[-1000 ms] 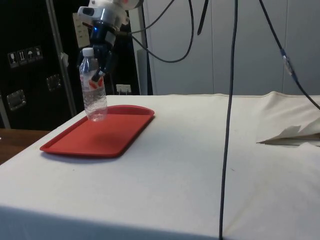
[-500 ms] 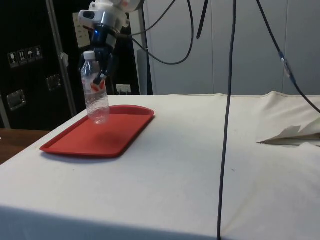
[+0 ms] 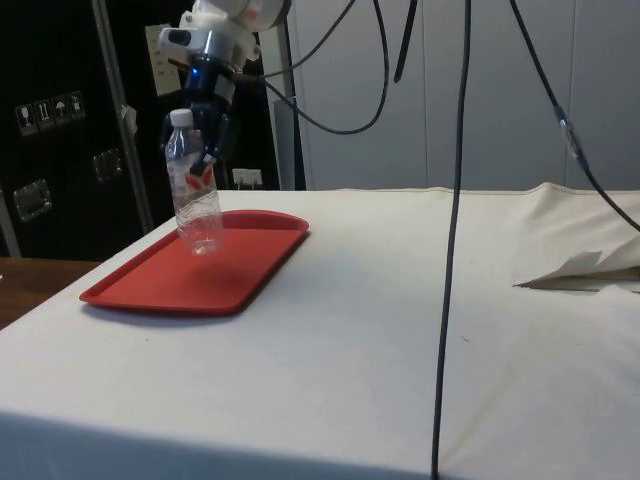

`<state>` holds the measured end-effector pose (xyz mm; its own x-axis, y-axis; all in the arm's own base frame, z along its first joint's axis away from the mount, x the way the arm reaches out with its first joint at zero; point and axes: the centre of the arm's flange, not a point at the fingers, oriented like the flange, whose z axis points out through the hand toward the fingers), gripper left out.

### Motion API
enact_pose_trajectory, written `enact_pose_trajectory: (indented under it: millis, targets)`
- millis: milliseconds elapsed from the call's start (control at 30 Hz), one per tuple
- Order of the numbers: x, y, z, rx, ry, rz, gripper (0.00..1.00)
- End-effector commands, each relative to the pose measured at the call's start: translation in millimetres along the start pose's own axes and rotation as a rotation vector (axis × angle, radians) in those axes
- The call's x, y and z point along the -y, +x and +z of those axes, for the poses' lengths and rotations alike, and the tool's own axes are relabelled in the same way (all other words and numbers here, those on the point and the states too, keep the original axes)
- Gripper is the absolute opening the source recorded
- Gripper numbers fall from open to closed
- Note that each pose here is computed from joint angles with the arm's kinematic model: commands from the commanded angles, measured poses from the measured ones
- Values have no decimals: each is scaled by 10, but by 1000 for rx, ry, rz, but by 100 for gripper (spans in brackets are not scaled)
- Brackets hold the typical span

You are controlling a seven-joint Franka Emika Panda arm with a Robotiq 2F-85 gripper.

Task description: Place the bottle upright on the tray.

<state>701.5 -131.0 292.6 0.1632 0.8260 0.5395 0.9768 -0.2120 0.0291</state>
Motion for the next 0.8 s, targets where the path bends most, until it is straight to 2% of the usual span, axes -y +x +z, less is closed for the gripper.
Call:
enact_pose_trajectory:
  millis: [0,267,500,533,633,767]
  targets:
    - [0,0,0,0,0,0,33]
    - [4,-49,67,1,7,6,33]
    - [-2,-106,75,-37,2,6,33]
    - [8,-101,70,-31,3,8,33]
    - [0,-138,88,-52,3,9,33]
    - [2,-161,110,-57,4,11,33]
